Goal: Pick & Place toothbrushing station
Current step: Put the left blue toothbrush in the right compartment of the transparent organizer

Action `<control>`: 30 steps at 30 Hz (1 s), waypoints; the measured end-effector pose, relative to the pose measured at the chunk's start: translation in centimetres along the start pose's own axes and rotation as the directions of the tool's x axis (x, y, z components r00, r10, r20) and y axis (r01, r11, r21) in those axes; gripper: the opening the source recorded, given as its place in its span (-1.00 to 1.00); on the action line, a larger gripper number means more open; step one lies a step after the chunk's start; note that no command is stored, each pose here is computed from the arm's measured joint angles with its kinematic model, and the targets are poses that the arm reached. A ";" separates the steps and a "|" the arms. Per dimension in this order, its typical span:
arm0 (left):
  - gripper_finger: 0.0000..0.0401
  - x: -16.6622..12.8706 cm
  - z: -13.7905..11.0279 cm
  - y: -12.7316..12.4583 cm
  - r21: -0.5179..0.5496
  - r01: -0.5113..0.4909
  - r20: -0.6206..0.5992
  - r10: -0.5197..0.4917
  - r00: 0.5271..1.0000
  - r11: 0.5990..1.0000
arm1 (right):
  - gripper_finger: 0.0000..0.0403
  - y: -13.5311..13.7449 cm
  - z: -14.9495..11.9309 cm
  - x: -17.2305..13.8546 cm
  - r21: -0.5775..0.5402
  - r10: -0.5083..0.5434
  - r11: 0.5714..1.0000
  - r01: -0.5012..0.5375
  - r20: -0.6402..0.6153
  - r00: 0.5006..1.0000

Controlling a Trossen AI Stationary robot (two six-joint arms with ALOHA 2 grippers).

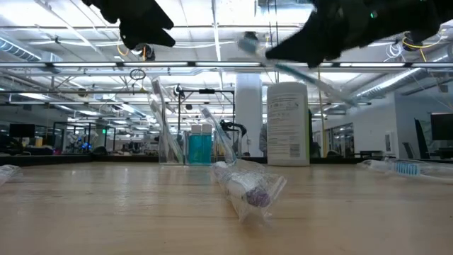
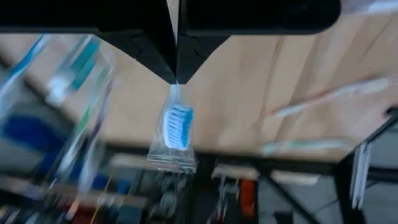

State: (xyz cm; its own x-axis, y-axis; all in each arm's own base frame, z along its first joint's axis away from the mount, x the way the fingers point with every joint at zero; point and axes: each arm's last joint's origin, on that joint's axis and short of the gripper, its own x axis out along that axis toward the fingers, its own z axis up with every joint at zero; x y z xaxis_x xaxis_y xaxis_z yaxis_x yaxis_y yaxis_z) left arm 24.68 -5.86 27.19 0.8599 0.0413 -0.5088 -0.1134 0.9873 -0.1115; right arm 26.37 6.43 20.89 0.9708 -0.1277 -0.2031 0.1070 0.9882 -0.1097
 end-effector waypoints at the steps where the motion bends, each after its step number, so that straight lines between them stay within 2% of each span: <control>1: 0.05 -0.2 0.0 0.0 -0.007 0.001 0.004 -0.001 1.000 1.000 | -1.00 -0.3 0.5 -0.1 -0.022 -0.021 1.000 0.022 0.033 0.999; 5: 0.06 -1.2 0.0 -0.3 -0.032 0.017 -0.002 -0.017 1.000 0.999 | -1.00 -1.4 2.3 -0.2 -0.076 -0.074 0.993 0.089 0.189 0.979; 11: 0.05 -3.0 0.2 -1.0 -0.054 0.034 0.053 -0.031 0.998 0.998 | -1.00 -2.6 3.8 0.3 -0.114 -0.146 0.971 0.212 0.419 0.896; 16: 0.06 -4.3 0.4 -1.5 -0.029 -0.020 0.116 0.023 0.993 0.999 | -1.00 -3.8 4.0 1.9 -0.119 -0.074 0.976 0.183 0.608 0.790; 19: 0.06 -4.6 0.4 -1.6 -0.029 -0.052 0.139 0.055 0.989 0.998 | -1.00 -4.6 4.1 4.0 -0.154 -0.045 0.971 0.181 0.631 0.775; 22: 0.06 -4.7 0.3 -1.8 -0.025 -0.070 0.146 0.073 0.987 0.997 | -1.00 -5.7 3.9 6.4 -0.174 -0.085 0.956 0.238 0.608 0.789; 26: 0.06 -4.8 0.2 -1.9 -0.041 -0.065 0.148 0.071 0.986 0.997 | -1.00 -7.8 3.4 9.4 -0.248 -0.152 0.901 0.356 0.589 0.794; 30: 0.05 -4.8 0.2 -1.9 -0.056 -0.063 0.148 0.071 0.986 0.996 | -1.00 -10.5 2.4 11.8 -0.244 -0.219 0.876 0.416 0.567 0.794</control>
State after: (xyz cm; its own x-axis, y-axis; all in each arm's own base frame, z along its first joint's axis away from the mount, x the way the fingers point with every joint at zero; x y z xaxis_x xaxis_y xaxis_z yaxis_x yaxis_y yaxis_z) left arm 20.90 -7.94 30.05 0.9137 0.1336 -0.3839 -0.1953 0.9726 -0.1264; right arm 37.24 -5.23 21.96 0.8692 -0.2697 0.4144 0.4450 0.7920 -0.4180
